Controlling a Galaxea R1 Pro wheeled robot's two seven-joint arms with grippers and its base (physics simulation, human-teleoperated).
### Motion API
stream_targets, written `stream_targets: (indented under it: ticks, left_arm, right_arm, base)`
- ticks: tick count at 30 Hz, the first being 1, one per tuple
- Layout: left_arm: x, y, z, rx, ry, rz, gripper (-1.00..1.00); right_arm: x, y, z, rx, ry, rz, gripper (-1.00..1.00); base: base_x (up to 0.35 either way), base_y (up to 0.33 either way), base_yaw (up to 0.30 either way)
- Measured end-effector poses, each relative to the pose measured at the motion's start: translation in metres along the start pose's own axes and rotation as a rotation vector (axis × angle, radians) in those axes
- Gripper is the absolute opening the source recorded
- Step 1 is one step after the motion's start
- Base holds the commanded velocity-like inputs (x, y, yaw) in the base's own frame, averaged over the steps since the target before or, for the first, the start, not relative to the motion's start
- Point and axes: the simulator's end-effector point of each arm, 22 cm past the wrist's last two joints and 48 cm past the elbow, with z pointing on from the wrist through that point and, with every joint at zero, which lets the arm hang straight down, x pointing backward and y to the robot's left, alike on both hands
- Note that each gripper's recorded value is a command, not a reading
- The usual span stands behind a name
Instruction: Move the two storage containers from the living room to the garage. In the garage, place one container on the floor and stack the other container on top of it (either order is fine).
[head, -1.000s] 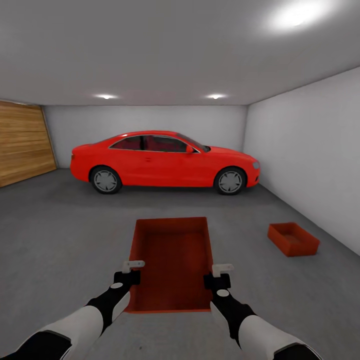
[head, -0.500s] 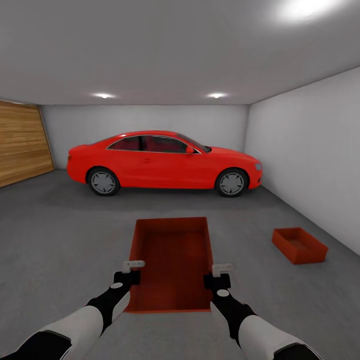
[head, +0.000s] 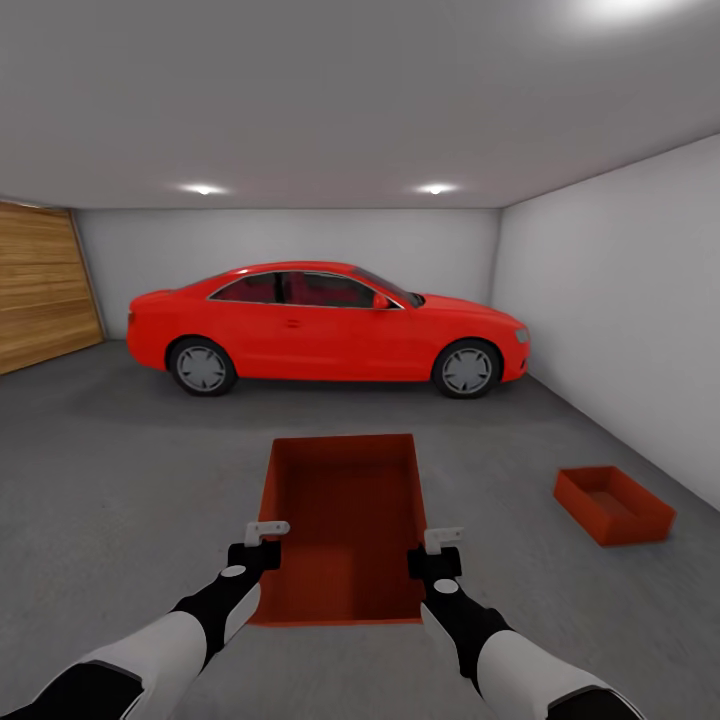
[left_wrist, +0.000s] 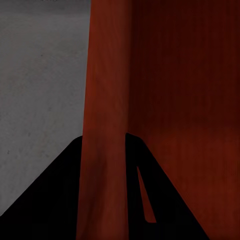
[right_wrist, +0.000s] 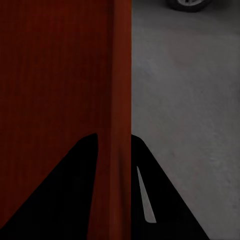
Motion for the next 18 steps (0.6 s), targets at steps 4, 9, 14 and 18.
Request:
stream_targets:
  ticks: [4, 9, 14, 18]
  left_arm:
    - [0.0000, -0.0002, 0.0000, 0.000, 0.000, -0.001, -1.00]
    - [0.0000, -0.0003, 0.0000, 0.000, 0.000, -0.001, -1.00]
    - [0.0000, -0.0003, 0.0000, 0.000, 0.000, -0.001, -1.00]
    - [0.0000, -0.0001, 0.0000, 0.000, 0.000, -0.001, -1.00]
  right_arm:
    - [-0.0002, -0.0003, 0.0001, 0.000, 0.000, 0.000, -1.00]
    - [-0.0003, -0.0003, 0.0002, 0.000, 0.000, 0.000, -1.00]
    - [-0.0003, -0.0003, 0.0002, 0.000, 0.000, 0.000, -1.00]
    - [-0.0003, -0.0001, 0.0001, 0.000, 0.000, 0.000, -1.00]
  base:
    - [0.321, 0.000, 0.000]
    - [0.321, 0.000, 0.000]
    - [0.321, 0.000, 0.000]
    - [0.321, 0.000, 0.000]
